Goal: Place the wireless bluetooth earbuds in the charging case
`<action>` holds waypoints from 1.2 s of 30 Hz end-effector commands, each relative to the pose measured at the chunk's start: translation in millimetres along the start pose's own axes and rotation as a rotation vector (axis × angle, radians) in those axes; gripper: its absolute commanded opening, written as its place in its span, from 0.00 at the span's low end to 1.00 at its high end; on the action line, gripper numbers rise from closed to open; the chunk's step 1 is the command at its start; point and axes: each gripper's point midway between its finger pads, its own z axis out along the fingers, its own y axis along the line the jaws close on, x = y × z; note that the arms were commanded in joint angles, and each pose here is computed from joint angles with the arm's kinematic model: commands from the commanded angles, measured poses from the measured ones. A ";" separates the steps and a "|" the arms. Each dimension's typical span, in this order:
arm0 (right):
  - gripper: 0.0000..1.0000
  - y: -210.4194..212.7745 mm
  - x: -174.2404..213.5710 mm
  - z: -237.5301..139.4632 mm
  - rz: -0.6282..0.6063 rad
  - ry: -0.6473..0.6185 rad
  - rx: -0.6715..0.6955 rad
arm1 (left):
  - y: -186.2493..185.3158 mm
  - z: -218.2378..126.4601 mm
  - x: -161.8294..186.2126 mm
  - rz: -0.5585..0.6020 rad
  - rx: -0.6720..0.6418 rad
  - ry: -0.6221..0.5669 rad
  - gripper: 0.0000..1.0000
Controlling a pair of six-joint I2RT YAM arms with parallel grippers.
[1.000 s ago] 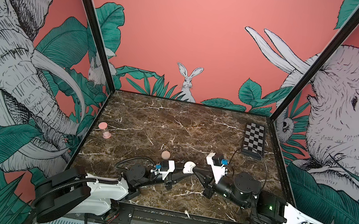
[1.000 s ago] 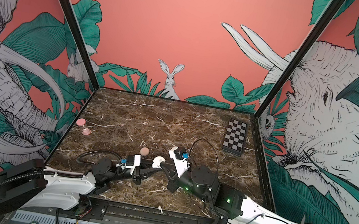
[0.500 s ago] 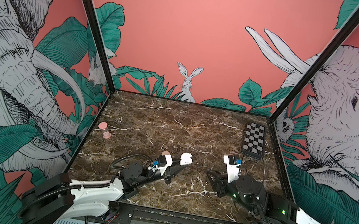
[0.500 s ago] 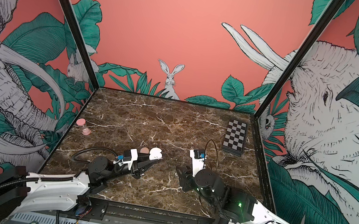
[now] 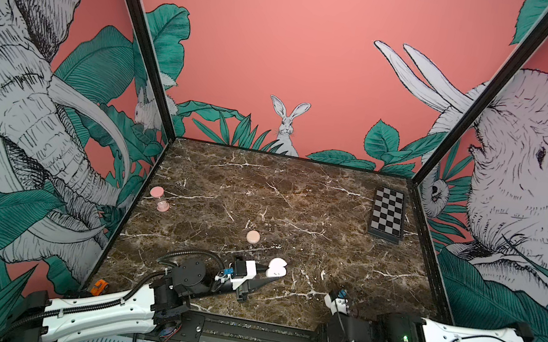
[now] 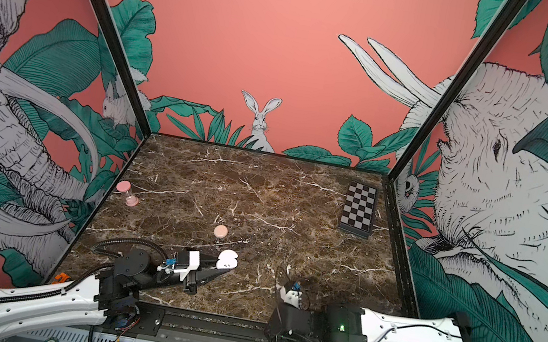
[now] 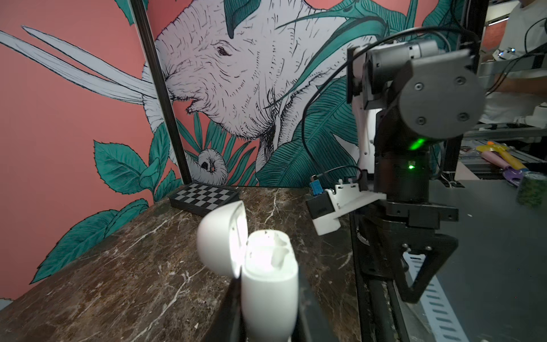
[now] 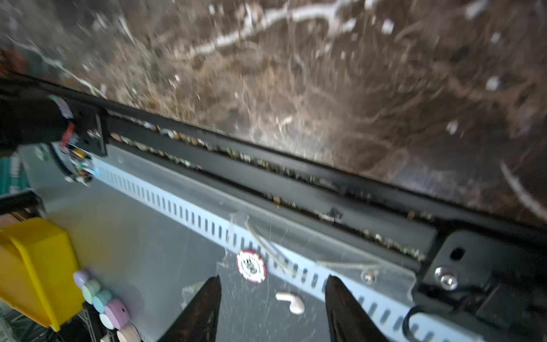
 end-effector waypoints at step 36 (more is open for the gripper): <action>0.58 22.0 67.8 30.1 0.777 -0.154 0.366 | -21.9 -9.7 -4.4 -0.038 0.010 0.017 0.00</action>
